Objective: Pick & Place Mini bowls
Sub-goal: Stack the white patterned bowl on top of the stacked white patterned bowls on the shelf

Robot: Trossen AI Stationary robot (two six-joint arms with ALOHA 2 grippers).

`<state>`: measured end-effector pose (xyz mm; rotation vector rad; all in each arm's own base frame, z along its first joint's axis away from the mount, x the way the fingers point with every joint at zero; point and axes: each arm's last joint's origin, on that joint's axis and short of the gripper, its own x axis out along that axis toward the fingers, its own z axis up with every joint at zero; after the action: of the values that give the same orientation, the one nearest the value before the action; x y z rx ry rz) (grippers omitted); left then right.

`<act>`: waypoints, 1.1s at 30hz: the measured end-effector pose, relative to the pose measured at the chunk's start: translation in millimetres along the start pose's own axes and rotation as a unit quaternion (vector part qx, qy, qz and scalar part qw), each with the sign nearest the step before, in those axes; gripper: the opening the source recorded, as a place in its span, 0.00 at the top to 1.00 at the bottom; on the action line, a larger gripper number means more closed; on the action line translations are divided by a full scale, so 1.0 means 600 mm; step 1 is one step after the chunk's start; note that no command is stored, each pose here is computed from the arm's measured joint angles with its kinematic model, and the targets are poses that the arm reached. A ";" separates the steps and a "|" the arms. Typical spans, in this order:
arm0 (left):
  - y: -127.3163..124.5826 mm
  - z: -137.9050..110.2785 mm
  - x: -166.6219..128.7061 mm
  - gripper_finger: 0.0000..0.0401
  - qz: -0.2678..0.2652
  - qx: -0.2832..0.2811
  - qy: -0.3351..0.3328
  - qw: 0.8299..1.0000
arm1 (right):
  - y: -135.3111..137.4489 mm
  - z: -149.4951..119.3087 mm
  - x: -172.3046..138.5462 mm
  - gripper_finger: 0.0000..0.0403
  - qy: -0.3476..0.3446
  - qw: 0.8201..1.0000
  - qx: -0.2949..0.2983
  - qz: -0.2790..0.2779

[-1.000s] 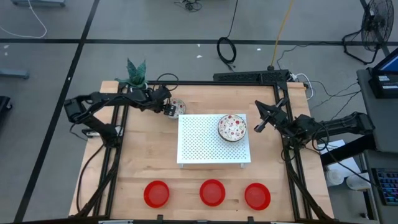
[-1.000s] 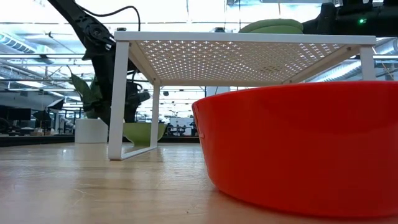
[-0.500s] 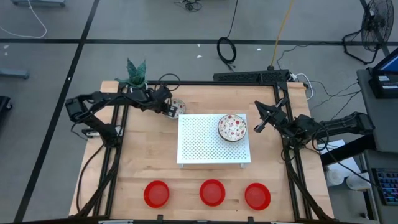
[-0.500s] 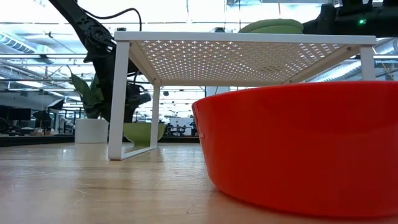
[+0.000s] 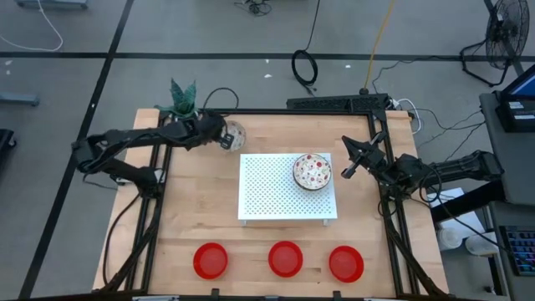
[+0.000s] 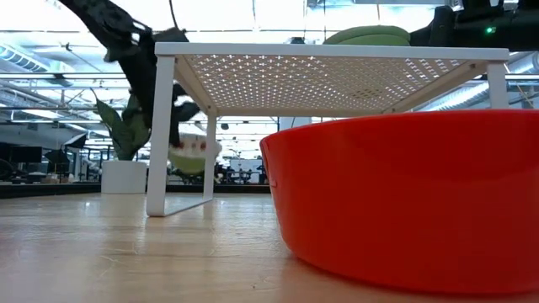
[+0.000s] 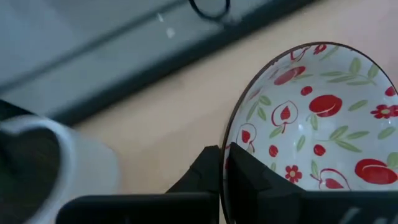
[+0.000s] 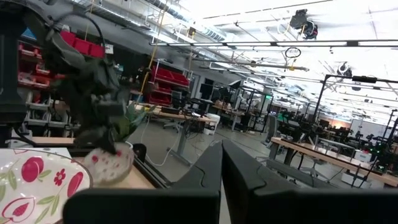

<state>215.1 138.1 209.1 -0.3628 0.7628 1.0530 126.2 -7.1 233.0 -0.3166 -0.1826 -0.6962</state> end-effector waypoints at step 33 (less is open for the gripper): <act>-0.232 0.073 -0.267 0.97 0.160 0.407 -0.408 0.801 | 0.051 0.012 0.045 0.78 0.029 0.997 -0.063 0.045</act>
<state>310.6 -3.6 342.6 0.9550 0.4136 0.9576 166.0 1.2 240.2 -0.4234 -0.0688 -0.6273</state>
